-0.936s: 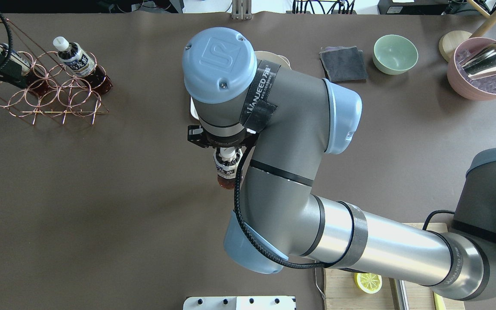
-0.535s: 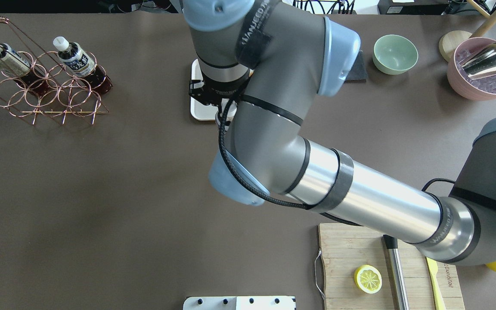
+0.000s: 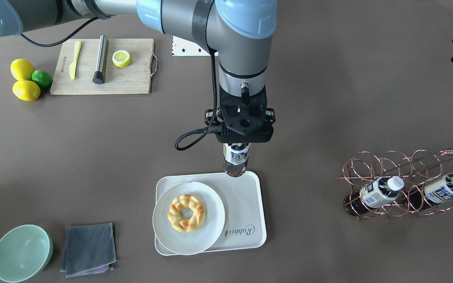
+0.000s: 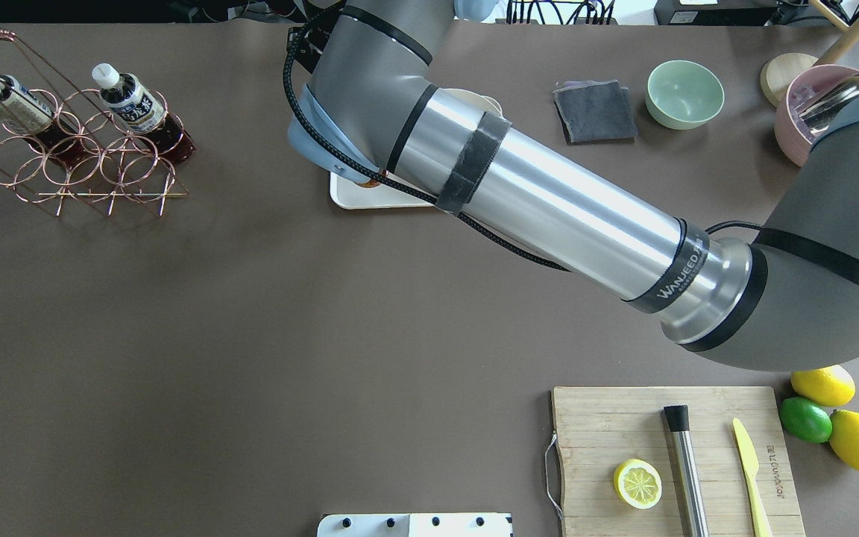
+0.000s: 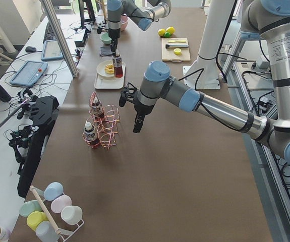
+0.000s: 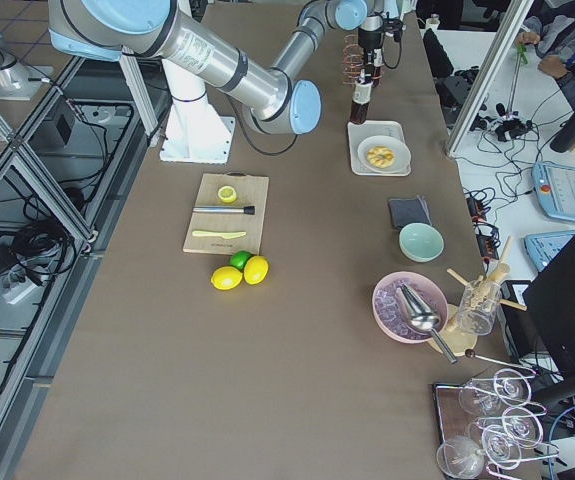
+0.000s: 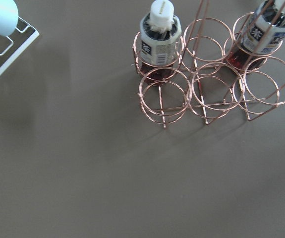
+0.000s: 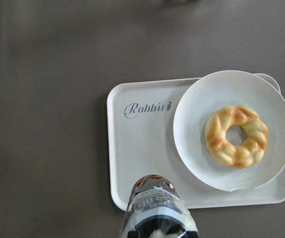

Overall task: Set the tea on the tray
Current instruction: 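Lift the bottle with the right gripper and lower it onto the tray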

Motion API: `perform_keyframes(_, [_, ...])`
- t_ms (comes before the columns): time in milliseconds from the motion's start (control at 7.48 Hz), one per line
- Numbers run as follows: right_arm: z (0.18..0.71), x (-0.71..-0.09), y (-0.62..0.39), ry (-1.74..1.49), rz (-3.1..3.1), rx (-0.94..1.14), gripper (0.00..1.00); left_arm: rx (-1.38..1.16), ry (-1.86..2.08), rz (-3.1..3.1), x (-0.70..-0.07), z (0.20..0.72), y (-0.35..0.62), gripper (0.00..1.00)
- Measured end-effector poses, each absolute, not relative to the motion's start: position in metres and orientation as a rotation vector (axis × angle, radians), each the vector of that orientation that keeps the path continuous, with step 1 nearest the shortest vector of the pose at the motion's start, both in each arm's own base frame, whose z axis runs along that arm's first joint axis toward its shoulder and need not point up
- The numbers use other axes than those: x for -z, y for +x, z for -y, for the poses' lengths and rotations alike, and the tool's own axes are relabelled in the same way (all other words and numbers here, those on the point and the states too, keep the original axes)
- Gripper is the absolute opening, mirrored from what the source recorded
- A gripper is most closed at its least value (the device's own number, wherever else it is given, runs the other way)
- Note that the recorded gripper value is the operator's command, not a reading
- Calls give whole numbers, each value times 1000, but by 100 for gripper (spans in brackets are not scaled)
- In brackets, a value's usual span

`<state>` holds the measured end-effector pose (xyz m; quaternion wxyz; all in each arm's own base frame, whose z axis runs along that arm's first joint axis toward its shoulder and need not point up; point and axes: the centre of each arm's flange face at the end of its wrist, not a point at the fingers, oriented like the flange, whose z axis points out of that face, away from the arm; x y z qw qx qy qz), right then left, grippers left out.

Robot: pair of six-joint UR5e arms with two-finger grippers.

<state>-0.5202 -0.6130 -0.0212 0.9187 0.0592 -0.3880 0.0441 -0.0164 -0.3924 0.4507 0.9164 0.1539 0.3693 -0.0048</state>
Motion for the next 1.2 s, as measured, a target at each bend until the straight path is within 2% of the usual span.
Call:
perform_keyframes(401, [669, 7, -553, 133, 804, -85, 0, 11, 330, -772, -461, 387, -38, 97])
perform_keyframes(936, [681, -7, -565, 143, 798, -86, 0, 4, 342, -787, -473, 384, -38, 97])
perform_keyframes(1070, [682, -8, -567, 147, 800, -86, 9, -2, 344, -808, -480, 385, -36, 97])
perform_keyframes(1203, [682, -9, -567, 149, 801, -86, 43, -5, 346, -821, -483, 385, -36, 97])
